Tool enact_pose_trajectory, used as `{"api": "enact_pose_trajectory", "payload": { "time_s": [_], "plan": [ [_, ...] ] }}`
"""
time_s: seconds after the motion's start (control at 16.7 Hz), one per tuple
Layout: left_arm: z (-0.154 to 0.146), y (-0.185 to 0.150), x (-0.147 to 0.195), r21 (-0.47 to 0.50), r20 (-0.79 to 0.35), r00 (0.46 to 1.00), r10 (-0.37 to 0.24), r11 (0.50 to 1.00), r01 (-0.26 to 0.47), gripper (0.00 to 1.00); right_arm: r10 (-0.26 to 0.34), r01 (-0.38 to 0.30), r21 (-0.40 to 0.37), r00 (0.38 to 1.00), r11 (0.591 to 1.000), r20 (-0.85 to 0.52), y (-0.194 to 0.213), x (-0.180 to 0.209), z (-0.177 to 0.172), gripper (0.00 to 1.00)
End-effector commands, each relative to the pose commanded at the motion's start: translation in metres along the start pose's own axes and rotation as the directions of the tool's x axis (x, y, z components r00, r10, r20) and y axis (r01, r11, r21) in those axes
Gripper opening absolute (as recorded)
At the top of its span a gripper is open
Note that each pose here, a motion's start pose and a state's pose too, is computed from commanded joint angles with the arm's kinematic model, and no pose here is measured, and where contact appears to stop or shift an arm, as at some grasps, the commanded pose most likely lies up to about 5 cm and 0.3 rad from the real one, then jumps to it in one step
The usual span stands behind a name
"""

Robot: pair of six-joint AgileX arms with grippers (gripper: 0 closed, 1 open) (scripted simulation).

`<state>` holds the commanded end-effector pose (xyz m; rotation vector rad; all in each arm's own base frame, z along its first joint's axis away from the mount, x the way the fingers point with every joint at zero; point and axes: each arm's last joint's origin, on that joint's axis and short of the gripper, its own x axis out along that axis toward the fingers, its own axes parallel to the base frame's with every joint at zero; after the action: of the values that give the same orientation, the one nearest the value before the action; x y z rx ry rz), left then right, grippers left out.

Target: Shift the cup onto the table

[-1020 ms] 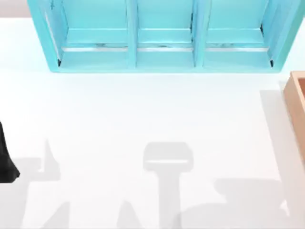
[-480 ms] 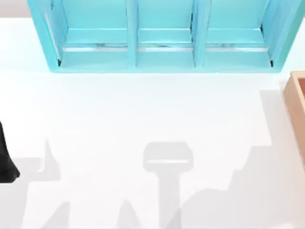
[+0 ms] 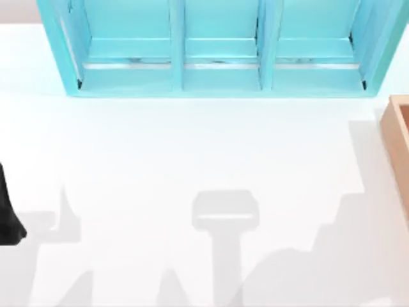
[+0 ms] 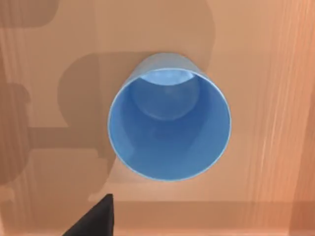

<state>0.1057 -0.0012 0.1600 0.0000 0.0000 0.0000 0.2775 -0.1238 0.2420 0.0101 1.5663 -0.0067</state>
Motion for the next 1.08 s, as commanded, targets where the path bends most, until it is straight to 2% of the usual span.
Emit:
{"api": "enact_pose_trajectory", "payload": {
  "time_s": [0.54,0.9,1.08],
  "plan": [
    [0.000,0.000,0.000,0.000,0.000,1.000,0.000,1.000,0.000,1.00,-0.002,0.002,0.000,1.000,1.000,0.005,-0.001,0.087,0.001,1.00],
    [0.000,0.000,0.000,0.000,0.000,1.000,0.000,1.000,0.000,1.00,0.000,0.000,0.001,1.000,1.000,0.000,-0.001,0.096,0.000,1.00],
    [0.000,0.000,0.000,0.000,0.000,1.000,0.000,1.000,0.000,1.00,0.000,0.000,0.001,1.000,1.000,0.000,-0.001,0.096,0.000,0.77]
  ]
}}
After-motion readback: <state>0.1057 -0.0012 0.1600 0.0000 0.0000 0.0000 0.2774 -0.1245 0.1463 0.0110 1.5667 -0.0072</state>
